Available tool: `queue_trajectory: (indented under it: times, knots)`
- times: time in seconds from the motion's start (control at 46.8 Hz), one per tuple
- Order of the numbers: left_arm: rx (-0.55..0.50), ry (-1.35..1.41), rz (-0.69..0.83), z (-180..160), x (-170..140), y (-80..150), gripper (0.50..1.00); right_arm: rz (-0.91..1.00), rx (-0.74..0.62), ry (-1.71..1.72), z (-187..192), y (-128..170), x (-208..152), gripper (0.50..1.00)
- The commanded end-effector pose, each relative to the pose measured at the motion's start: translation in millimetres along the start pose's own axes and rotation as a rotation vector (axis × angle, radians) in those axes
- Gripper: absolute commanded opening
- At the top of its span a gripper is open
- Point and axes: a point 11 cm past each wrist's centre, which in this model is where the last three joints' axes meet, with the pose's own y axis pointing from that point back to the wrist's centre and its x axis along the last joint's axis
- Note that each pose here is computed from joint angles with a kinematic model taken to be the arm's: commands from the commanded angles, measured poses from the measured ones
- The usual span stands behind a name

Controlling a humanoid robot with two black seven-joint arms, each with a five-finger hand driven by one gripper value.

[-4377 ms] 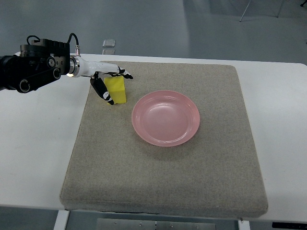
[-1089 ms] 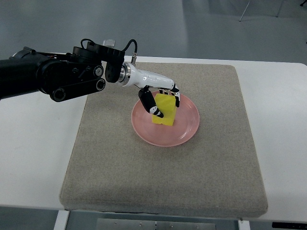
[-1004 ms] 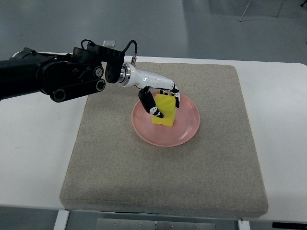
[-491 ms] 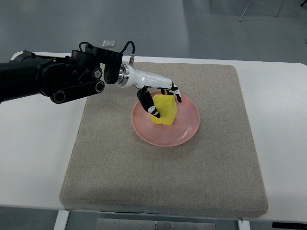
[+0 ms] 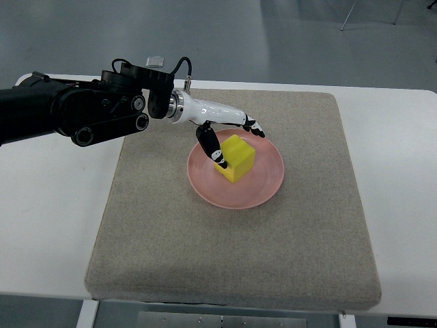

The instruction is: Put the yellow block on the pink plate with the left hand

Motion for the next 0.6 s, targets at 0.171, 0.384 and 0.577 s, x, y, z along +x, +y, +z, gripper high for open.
queue_trajectory:
  times: [0.171, 0.384, 0.577]
  knots:
    - [0.119, 0.025, 0.101, -42.1, 28.0, 20.3, 0.956, 0.000, 0.001, 0.000, -0.4, 0.0, 0.1, 0.924]
    - [0.209, 0.061, 0.194, -73.3, 52.2, 40.6, 0.956, 0.000, 0.001, 0.000, -0.4, 0.0, 0.1, 0.924]
    - [0.259, 0.122, 0.234, -96.7, 46.9, 48.4, 0.956, 0.000, 0.001, 0.000, -0.4, 0.0, 0.1, 0.924]
